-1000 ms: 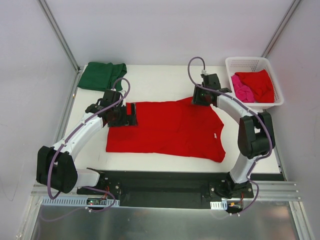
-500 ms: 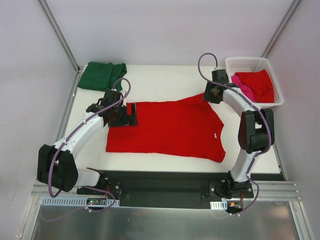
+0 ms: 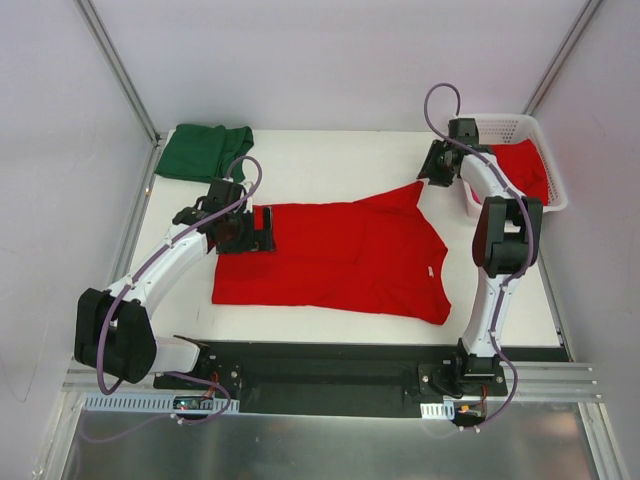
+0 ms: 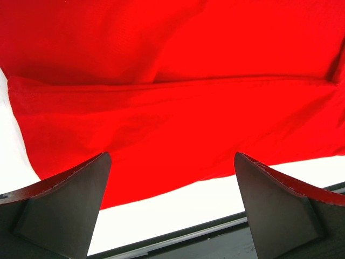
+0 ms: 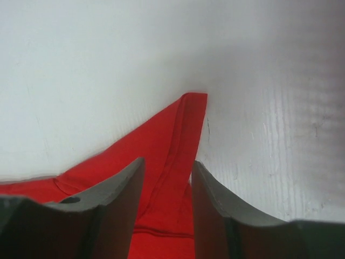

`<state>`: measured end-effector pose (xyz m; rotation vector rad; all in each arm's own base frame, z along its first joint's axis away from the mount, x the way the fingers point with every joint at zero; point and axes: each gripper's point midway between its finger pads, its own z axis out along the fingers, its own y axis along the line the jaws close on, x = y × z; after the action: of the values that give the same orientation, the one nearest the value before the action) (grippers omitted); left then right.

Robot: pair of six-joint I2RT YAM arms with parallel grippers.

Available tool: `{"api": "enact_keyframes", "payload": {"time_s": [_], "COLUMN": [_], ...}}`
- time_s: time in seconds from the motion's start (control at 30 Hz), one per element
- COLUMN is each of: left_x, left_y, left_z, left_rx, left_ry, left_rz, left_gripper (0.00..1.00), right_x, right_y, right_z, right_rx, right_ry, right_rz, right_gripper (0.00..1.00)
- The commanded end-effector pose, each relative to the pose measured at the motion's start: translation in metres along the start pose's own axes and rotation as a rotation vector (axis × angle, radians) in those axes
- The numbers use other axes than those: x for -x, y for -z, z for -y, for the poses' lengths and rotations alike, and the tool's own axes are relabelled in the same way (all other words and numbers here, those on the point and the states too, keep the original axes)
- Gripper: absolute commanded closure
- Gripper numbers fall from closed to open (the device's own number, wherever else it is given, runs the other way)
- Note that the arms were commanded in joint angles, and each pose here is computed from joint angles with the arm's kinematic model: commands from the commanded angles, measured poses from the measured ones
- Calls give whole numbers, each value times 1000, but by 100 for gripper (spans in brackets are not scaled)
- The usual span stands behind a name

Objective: Fold and stack the t-shirts
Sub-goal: Fold the tshirt

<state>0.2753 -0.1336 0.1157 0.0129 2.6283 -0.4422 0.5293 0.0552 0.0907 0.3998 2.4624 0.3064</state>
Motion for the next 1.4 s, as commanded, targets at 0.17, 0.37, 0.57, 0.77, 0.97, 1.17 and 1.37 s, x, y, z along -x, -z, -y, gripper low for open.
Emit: {"api": "enact_keyframes", "payload": {"time_s": [0.17,0.37,0.57,0.77,0.97,1.17,1.37], "left_x": [-2,-2,-3,-5,-5,-5,-2], "left_y": [-6,-4,-4,-6,-9,-11,-12], "left_z": [2,2,1,0,0,-1,0], "left_rx": [-7,-8,-4,1,3,7,7], "left_ry": [-30,-31,-31,-32,-29,-31,-33], "left_rz": [-10,-7,-5,-13,-24,-30,-29], "left_gripper": [1,1,1,1,1,1,1], "right_x": [5,10,9,8,6,13,17], "right_y": [-6,-15,-25,-34,-38,-37,-44], "right_z": [-23,-11,1,11,15,-1,-17], "right_rx": [203,205,144,93,32,18,16], "right_ry": [-70,-99,-84,-38,44,89,117], "right_rz": [-64,-67,-76,-92,-106,-91,-94], "right_gripper": [57,58,59,59,59,59,58]}}
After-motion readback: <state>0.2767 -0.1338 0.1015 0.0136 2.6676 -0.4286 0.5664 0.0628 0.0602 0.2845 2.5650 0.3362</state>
